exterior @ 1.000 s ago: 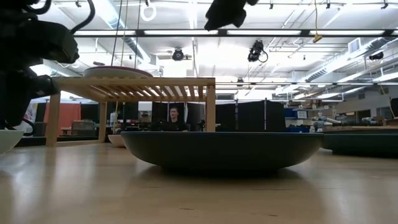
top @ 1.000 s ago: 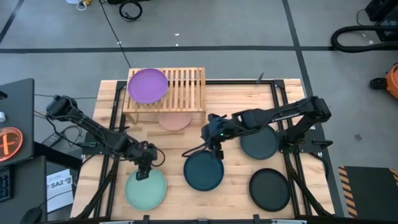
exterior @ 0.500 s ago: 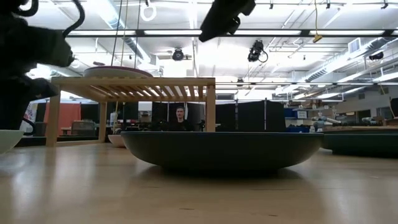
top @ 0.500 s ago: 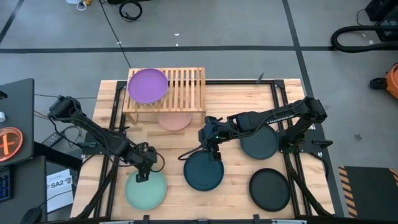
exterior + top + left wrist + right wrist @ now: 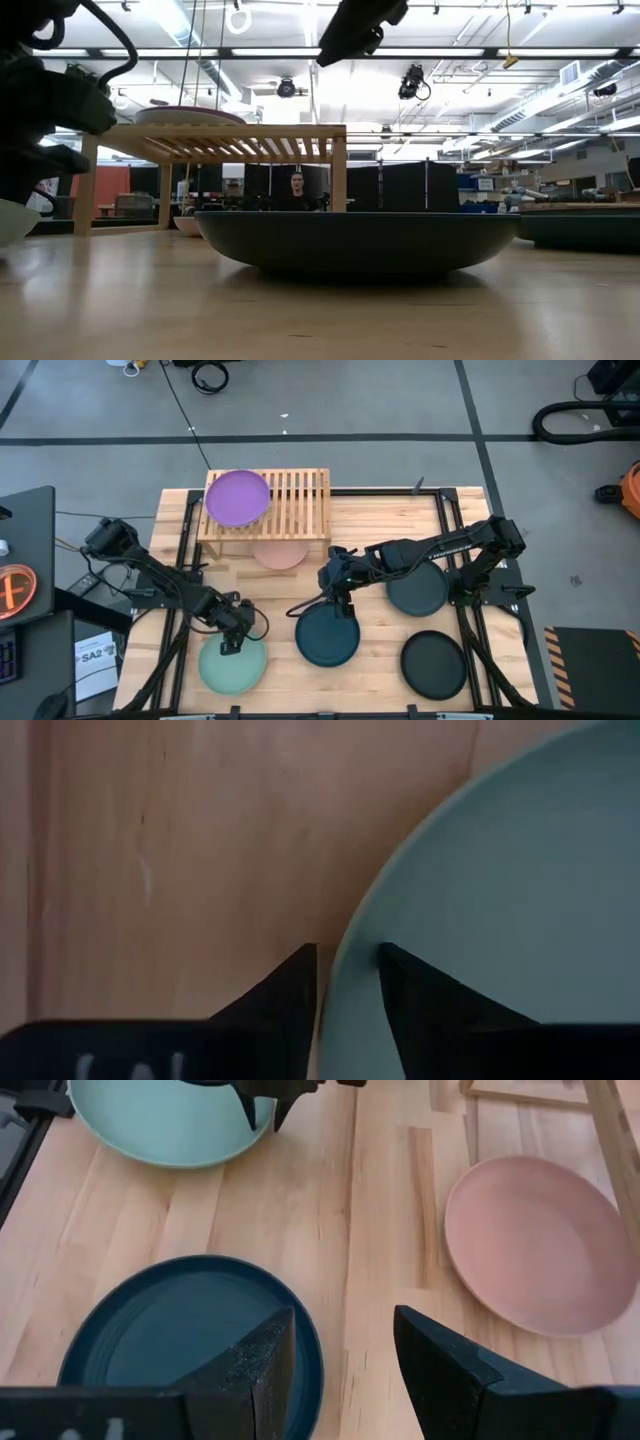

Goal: Place and stack plates onto a shelf
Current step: Put the light green plate on the shelf

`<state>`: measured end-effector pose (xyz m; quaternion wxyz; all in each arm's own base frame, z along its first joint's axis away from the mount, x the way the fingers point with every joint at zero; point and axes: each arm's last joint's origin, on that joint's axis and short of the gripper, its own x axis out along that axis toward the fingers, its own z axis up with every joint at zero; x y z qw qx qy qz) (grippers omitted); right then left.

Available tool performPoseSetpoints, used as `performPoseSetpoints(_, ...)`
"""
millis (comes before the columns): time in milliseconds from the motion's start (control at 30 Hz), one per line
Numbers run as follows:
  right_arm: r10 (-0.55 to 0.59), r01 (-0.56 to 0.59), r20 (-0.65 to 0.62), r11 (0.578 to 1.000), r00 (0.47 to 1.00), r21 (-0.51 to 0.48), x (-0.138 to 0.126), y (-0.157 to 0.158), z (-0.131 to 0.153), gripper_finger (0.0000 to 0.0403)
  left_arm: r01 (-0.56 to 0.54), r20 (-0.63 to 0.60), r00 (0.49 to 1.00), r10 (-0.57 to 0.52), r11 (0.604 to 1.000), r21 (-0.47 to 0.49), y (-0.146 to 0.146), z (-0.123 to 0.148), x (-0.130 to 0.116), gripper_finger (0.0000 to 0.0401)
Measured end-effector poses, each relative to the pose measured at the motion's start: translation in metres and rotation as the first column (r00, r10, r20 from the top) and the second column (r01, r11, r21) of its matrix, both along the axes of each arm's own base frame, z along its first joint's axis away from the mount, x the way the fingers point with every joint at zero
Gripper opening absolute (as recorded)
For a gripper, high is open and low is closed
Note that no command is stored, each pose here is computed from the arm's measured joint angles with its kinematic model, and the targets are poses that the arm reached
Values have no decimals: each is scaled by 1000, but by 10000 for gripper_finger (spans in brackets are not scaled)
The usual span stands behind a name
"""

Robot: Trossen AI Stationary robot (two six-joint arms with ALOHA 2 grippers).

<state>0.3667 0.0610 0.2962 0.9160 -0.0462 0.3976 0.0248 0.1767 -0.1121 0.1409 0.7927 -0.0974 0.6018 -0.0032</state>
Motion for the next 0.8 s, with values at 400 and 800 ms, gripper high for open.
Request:
performPoseSetpoints(400,-3,3,21,1000,1000,6,1,0,1,177,7,12,1000,-6,1000,-17,-1,4,1,25)
performPoseSetpoints(800,-3,2,41,1000,999,9,3,1,3,177,-13,143,990,18,999,-35,-2,45,6,17)
